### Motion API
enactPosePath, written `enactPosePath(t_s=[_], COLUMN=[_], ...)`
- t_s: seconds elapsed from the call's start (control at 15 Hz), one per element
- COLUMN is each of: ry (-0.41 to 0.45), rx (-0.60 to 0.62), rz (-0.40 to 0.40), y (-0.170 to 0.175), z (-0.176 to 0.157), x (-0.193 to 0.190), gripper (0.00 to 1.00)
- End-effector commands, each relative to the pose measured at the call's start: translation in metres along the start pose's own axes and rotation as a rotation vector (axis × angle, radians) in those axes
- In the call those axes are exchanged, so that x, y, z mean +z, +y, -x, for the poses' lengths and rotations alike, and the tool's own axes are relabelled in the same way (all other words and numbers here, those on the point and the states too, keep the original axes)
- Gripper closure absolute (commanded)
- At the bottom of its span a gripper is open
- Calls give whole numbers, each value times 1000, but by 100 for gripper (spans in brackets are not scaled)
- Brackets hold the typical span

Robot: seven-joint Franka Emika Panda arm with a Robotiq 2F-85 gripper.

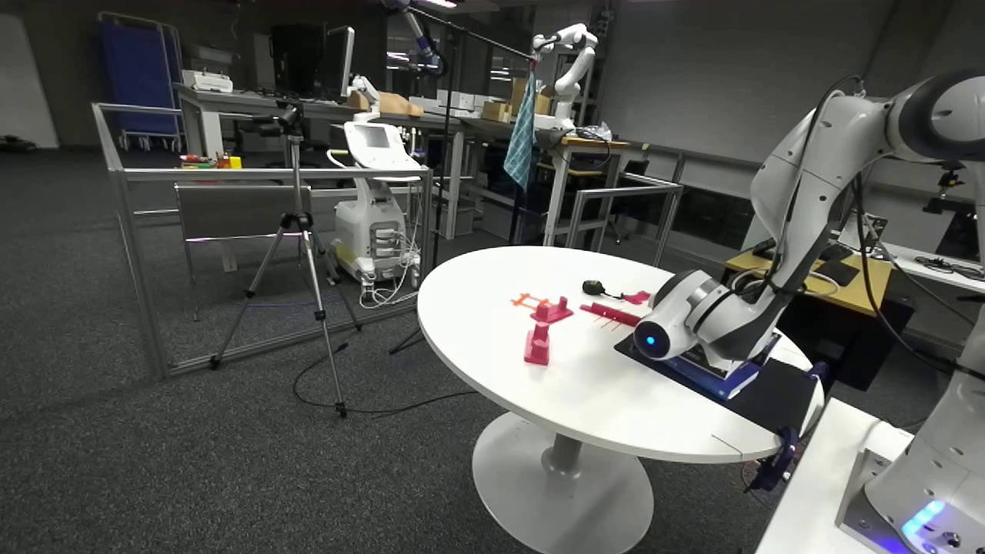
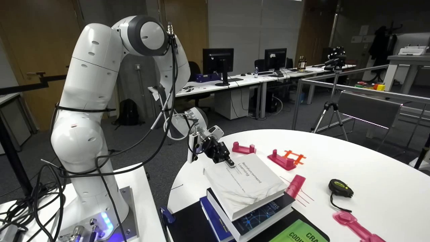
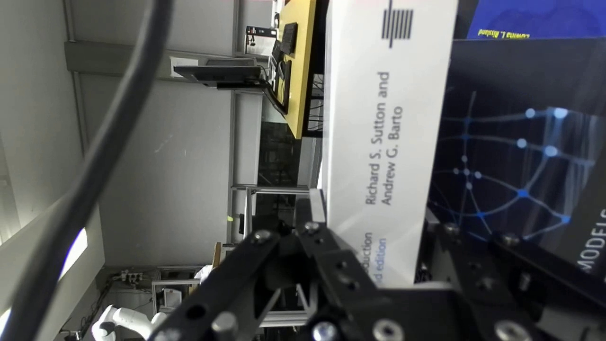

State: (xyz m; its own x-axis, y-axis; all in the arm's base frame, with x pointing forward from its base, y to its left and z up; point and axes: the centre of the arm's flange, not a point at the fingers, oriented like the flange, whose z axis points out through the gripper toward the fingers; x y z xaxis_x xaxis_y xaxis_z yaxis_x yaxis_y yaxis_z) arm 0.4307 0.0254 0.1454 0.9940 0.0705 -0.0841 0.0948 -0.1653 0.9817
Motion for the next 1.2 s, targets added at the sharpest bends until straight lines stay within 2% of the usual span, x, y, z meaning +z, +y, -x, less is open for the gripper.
enactPosePath(t_s=[0.0, 0.07, 0.2, 0.4, 0.8, 0.93, 1.13], ry=[5, 3, 0, 4, 42, 65, 125], rx=[-1, -2, -2, -1, 8, -27, -116], rz=[51, 53, 55, 57, -23, -63, -170], y=[34, 34, 35, 37, 59, 66, 73], z=[9, 9, 8, 7, 4, 1, -7], x=[14, 15, 14, 10, -10, -16, -17], gripper=[81, 31, 22, 0, 0, 0, 0])
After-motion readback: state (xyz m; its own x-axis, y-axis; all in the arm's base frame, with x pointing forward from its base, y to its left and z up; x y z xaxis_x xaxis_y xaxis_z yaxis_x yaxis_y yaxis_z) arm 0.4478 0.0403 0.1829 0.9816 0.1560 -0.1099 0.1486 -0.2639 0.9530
